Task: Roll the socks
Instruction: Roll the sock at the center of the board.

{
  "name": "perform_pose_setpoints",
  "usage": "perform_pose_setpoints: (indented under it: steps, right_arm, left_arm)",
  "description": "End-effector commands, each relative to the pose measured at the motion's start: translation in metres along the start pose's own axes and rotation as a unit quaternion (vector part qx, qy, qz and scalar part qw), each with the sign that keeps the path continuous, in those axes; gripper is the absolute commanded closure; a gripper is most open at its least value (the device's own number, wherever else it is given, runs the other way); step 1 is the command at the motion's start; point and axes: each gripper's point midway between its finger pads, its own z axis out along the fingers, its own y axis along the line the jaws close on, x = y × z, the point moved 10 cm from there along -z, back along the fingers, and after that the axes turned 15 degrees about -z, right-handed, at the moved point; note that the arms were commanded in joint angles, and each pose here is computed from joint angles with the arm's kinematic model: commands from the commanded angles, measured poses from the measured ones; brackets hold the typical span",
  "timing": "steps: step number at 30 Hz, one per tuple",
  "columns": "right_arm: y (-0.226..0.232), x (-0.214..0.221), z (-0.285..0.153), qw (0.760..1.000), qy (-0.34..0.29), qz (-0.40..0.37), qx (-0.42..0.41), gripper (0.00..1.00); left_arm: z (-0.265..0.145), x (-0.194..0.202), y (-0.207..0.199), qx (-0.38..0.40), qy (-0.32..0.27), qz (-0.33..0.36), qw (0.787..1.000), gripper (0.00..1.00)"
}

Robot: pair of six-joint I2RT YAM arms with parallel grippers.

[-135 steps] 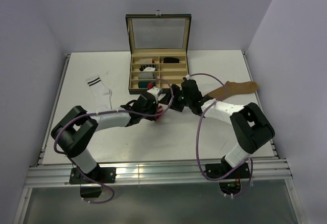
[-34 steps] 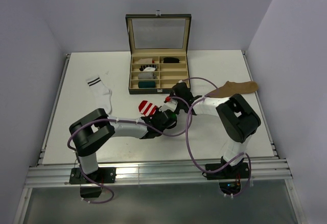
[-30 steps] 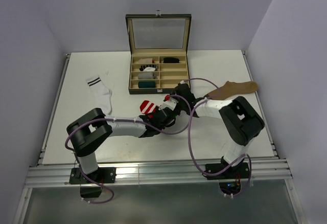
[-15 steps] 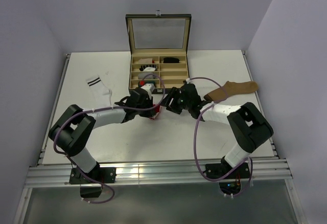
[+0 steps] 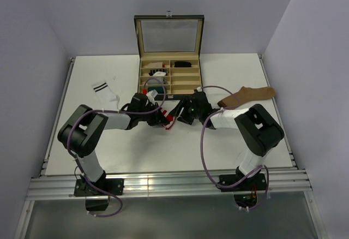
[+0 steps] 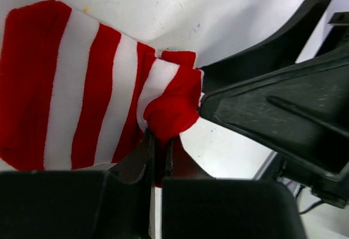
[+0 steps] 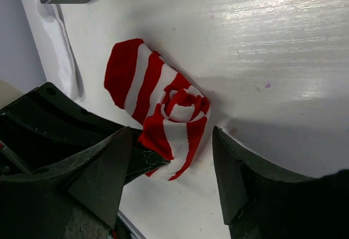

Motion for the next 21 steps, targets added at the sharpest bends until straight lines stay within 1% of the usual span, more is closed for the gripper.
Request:
perform_pose_setpoints:
  steps: [1,5,8,11,12,14,15,16,17,18,19,20,21]
  right_arm:
    - [0.001,-0.001,0.006,1.000,-0.013,-0.005,-0.002,0.33]
    - [-0.002,0.000,0.012,1.000,-0.009,-0.006,0.005,0.35]
    - [-0.005,0.001,0.017,1.000,-0.004,-0.007,0.012,0.42]
    - [-0.009,0.004,0.021,1.000,0.004,-0.007,0.019,0.53]
    - [-0.010,0.004,0.022,1.000,0.005,-0.007,0.020,0.59]
    - [-0.010,0.004,0.023,1.000,0.008,-0.009,0.023,0.67]
    - [-0.010,0.005,0.023,1.000,0.011,-0.010,0.023,0.77]
    - [-0.010,0.003,0.023,1.000,0.010,-0.012,0.024,0.83]
    - [-0.010,0.004,0.022,0.999,0.014,-0.013,0.028,0.88]
    - [-0.009,0.003,0.020,0.999,0.013,-0.015,0.030,0.99]
    - [-0.009,0.003,0.019,0.999,0.015,-0.020,0.034,1.00]
    - [-0.008,0.001,0.018,0.999,0.018,-0.022,0.042,1.00]
    - [-0.007,0.000,0.017,0.998,0.017,-0.027,0.044,1.00]
  left_arm:
    - [0.004,0.011,0.015,-0.020,0.036,-0.036,0.999,0.99]
    - [0.005,0.010,0.019,-0.029,0.037,-0.045,0.998,0.99]
    - [0.006,0.011,0.021,-0.035,0.041,-0.052,0.997,0.99]
    - [0.007,0.011,0.022,-0.036,0.044,-0.055,0.997,0.99]
    - [0.008,0.011,0.024,-0.038,0.045,-0.056,0.997,0.99]
    - [0.008,0.010,0.023,-0.038,0.045,-0.054,0.997,0.99]
    - [0.008,0.010,0.021,-0.037,0.044,-0.051,0.997,0.99]
    - [0.007,0.009,0.022,-0.039,0.041,-0.047,0.997,0.98]
    - [0.006,0.009,0.021,-0.040,0.038,-0.043,0.998,0.92]
    - [0.003,0.007,0.019,-0.043,0.028,-0.037,0.998,0.88]
    - [0.001,0.005,0.017,-0.045,0.019,-0.025,0.998,0.84]
    - [-0.001,0.005,0.016,-0.048,0.012,-0.017,0.999,0.75]
    - [-0.006,0.000,0.011,-0.053,-0.014,0.003,0.998,0.71]
